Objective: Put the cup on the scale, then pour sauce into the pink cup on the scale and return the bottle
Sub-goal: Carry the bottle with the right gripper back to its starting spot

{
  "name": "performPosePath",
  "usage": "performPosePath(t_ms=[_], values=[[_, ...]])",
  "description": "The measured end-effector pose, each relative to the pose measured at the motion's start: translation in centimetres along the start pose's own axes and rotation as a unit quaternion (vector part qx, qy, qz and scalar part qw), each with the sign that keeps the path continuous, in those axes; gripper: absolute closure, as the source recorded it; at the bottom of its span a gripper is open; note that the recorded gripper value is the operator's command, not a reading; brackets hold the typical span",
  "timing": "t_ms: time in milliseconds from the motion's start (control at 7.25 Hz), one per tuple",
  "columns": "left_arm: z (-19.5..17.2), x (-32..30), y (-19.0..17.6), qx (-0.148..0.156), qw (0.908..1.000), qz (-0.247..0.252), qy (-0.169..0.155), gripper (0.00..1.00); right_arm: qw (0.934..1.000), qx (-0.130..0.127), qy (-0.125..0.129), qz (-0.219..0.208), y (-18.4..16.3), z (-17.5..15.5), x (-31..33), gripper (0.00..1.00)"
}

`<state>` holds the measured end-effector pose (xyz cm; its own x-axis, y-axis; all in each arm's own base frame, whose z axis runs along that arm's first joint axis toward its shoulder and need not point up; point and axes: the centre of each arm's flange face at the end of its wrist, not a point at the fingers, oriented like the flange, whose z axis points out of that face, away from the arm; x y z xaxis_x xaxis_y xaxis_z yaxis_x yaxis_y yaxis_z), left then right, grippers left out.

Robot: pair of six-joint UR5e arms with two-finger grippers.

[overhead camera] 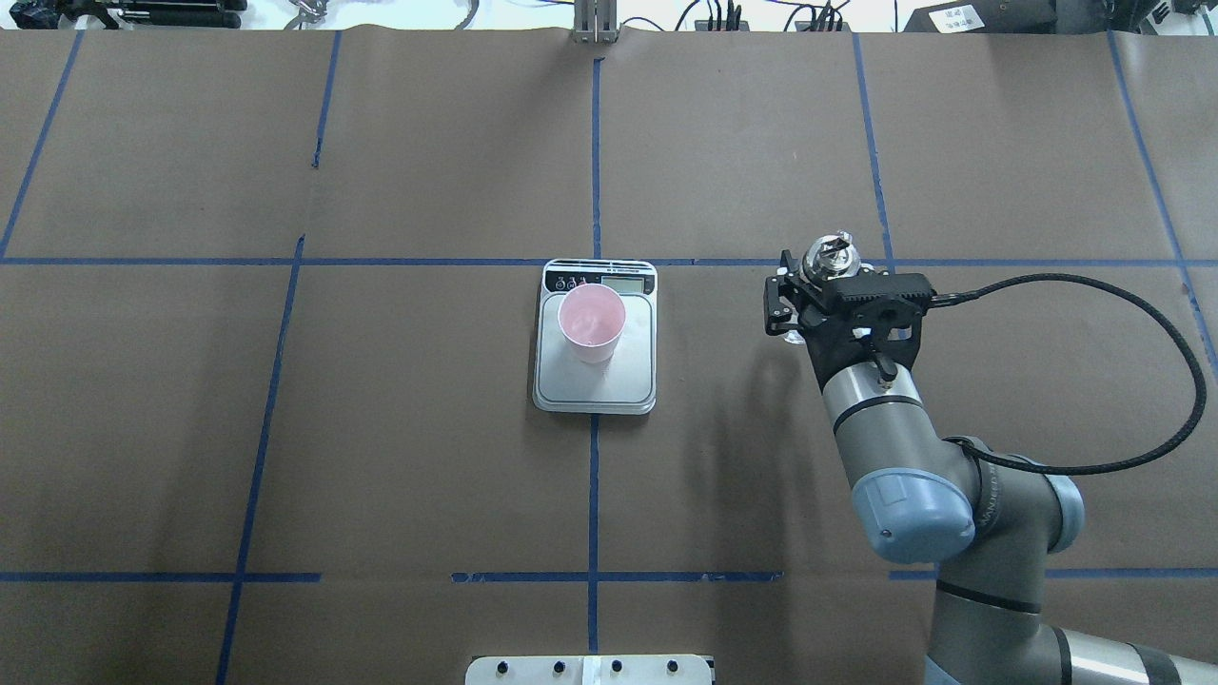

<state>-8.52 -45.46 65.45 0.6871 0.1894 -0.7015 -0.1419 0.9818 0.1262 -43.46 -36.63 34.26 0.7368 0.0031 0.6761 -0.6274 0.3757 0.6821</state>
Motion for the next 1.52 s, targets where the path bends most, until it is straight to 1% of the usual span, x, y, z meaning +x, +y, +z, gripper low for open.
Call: performPosePath(t_ms=[138, 276, 414, 966, 1517], values=[[-0.1, 0.1, 0.0, 0.001, 1.0, 0.001, 0.0, 0.0, 0.9995, 0.001, 0.008, 0.031, 0.0, 0.2, 1.4, 1.0], [-0.1, 0.1, 0.0, 0.001, 1.0, 0.001, 0.0, 0.0, 0.9985, 0.001, 0.014, 0.053, 0.2, 0.3, 2.5, 1.0], [-0.1, 0.1, 0.0, 0.001, 1.0, 0.002, 0.0, 0.0, 0.9981, -0.001, 0.021, 0.058, 0.8, 0.4, 3.7, 1.0], [-0.2, 0.2, -0.1, 0.002, 1.0, 0.002, -0.001, 0.0, 0.9981, -0.01, 0.048, 0.036, 3.5, 1.0, 7.8, 1.0], [-0.2, 0.2, -0.1, 0.002, 1.0, 0.003, -0.001, 0.0, 0.9979, -0.013, 0.059, 0.022, 4.8, 1.5, 9.0, 1.0]])
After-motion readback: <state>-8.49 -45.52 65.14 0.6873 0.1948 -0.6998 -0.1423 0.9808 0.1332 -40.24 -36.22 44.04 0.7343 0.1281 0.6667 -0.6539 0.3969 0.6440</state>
